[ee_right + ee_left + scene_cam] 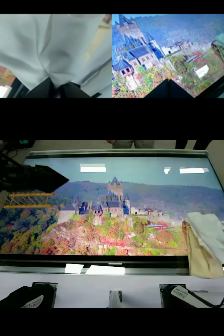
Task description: Fold the shirts.
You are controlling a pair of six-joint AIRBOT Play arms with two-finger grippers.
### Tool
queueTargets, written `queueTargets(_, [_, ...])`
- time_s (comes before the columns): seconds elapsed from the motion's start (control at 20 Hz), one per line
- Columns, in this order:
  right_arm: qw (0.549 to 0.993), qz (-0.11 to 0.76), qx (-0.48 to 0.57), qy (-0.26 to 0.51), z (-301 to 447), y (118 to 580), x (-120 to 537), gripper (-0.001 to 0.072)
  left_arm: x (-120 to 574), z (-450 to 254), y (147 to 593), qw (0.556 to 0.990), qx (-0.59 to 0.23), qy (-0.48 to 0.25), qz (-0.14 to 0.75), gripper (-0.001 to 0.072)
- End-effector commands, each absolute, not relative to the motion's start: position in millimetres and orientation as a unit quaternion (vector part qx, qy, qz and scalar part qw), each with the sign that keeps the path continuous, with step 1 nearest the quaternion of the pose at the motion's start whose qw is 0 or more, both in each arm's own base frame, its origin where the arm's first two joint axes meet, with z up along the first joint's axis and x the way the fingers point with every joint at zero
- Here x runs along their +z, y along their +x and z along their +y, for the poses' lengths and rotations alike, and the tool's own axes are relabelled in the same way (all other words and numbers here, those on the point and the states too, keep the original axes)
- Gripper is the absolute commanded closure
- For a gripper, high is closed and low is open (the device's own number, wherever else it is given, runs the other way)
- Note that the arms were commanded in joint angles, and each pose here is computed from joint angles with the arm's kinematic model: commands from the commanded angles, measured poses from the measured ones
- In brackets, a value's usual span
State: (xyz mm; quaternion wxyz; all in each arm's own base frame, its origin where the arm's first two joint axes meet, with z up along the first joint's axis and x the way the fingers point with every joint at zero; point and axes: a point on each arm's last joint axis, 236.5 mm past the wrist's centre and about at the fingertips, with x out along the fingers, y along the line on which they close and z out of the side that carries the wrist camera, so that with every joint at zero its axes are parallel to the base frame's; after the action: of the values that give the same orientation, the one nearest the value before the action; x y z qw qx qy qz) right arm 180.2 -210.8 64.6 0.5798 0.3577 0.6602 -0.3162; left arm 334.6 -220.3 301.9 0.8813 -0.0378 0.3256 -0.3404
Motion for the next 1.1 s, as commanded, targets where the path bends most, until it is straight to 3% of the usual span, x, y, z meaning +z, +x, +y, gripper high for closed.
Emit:
queueTargets(0.0, [0.516, 0.707, -0.335, 0.349, -190, 135, 9, 0.0689, 302, -222, 333, 0.879, -0.345, -0.040, 0.328, 0.0675])
queueTargets(0.1, [0.512, 0.708, -0.337, 0.351, -187, 132, -8, 0.0656, 302, -222, 333, 0.879, -0.344, -0.040, 0.328, 0.0676])
queueTargets(0.15, [0.516, 0.704, -0.340, 0.349, -189, 133, -13, 0.0489, 302, -222, 333, 0.879, -0.344, -0.040, 0.327, 0.0675])
queueTargets(0.2, [0.526, 0.698, -0.342, 0.344, -193, 137, -15, 0.0185, 302, -222, 333, 0.879, -0.344, -0.040, 0.328, 0.0675])
queueTargets(0.25, [0.538, 0.698, -0.334, 0.335, -197, 140, -14, 0.0068, 302, -222, 333, 0.879, -0.344, -0.040, 0.327, 0.0675])
queueTargets(0.4, [0.590, 0.663, -0.347, 0.304, -227, 161, 10, 0.0070, 300, -223, 335, 0.879, -0.343, -0.040, 0.330, 0.0676])
queueTargets(0.55, [0.724, 0.520, -0.356, 0.280, -275, 237, 93, 0.0073, 289, -219, 347, 0.881, -0.329, -0.031, 0.337, 0.0678])
queueTargets(0.65, [0.821, 0.402, -0.340, 0.223, -287, 301, 176, 0.0093, 262, -199, 370, 0.893, -0.272, 0.019, 0.358, 0.0678])
queueTargets(0.75, [0.891, 0.341, -0.272, 0.128, -251, 362, 234, 0.0093, 218, -166, 396, 0.892, -0.176, 0.082, 0.407, 0.0678])
queueTargets(0.85, [0.915, 0.350, -0.187, 0.071, -180, 406, 238, 0.0093, 172, -144, 406, 0.866, -0.108, 0.133, 0.470, 0.0676])
queueTargets(0.9, [0.911, 0.381, -0.146, 0.058, -141, 418, 222, 0.0093, 148, -143, 401, 0.842, -0.101, 0.140, 0.511, 0.0639])
queueTargets(1.0, [0.875, 0.471, -0.087, 0.074, -64, 424, 175, 0.0088, 99, -141, 350, 0.748, -0.110, 0.155, 0.636, 0.0165])
queueTargets(1.05, [0.849, 0.518, -0.070, 0.080, -35, 420, 149, 0.0064, 86, -141, 332, 0.724, -0.123, 0.170, 0.657, 0.0161])
